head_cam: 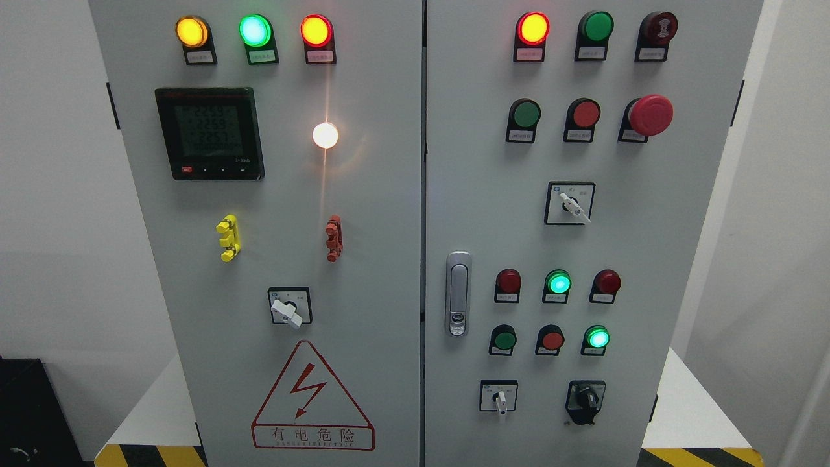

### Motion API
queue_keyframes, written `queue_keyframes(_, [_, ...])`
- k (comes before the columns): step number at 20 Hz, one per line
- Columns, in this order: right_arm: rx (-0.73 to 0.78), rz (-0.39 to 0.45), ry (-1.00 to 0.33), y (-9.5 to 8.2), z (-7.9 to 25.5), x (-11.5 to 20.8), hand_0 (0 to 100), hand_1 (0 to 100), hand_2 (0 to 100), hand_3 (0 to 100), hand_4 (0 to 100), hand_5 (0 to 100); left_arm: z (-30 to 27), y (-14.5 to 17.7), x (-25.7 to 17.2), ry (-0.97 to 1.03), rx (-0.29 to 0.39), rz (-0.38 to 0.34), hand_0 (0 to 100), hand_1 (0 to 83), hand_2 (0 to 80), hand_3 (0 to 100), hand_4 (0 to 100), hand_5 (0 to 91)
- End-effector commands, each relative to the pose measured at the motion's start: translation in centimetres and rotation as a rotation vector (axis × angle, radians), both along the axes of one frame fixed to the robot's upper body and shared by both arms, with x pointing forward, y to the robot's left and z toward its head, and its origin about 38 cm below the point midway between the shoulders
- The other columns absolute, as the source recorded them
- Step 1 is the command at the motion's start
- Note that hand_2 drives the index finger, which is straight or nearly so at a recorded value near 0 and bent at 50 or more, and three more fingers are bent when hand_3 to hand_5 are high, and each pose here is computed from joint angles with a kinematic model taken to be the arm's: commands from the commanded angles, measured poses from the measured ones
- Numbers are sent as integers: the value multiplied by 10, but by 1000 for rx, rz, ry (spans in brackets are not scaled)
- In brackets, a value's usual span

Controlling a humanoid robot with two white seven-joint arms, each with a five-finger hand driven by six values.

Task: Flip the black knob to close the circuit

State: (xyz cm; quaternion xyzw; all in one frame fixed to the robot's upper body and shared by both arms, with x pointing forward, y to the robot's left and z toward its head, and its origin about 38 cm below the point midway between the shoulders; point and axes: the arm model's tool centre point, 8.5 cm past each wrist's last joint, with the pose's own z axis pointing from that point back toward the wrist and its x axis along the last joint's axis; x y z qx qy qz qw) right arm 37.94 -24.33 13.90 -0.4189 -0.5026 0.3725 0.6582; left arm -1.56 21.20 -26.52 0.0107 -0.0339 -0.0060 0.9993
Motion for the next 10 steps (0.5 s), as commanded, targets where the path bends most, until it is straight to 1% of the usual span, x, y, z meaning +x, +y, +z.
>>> queue_keyframes(1, [-26,-5,-92,1,40,13,0,68,915,1000,903,856,0,0,0,0,1,0,120,556,0,0,0,0])
queue_keyframes(2, [-28,-4,-89,1,41,15,0,62,915,1000,903,856,0,0,0,0,1,0,120,556,0,0,0,0])
queue_keyframes(3, [-29,-1,-91,1,42,18,0,24,915,1000,904,856,0,0,0,0,1,0,120,556,0,0,0,0])
queue_keyframes(5, [-48,-10,-94,0,45,19,0,0,916,1000,904,856,0,0,0,0,1,0,120,556,0,0,0,0])
queue_keyframes(9, [-55,-6,-93,-2,52,26,0,0,920,1000,904,856,0,0,0,0,1,0,120,556,0,0,0,0])
queue_keyframes(10, [-65,-23,-95,-11,54,28,0,0,920,1000,904,856,0,0,0,0,1,0,120,556,0,0,0,0])
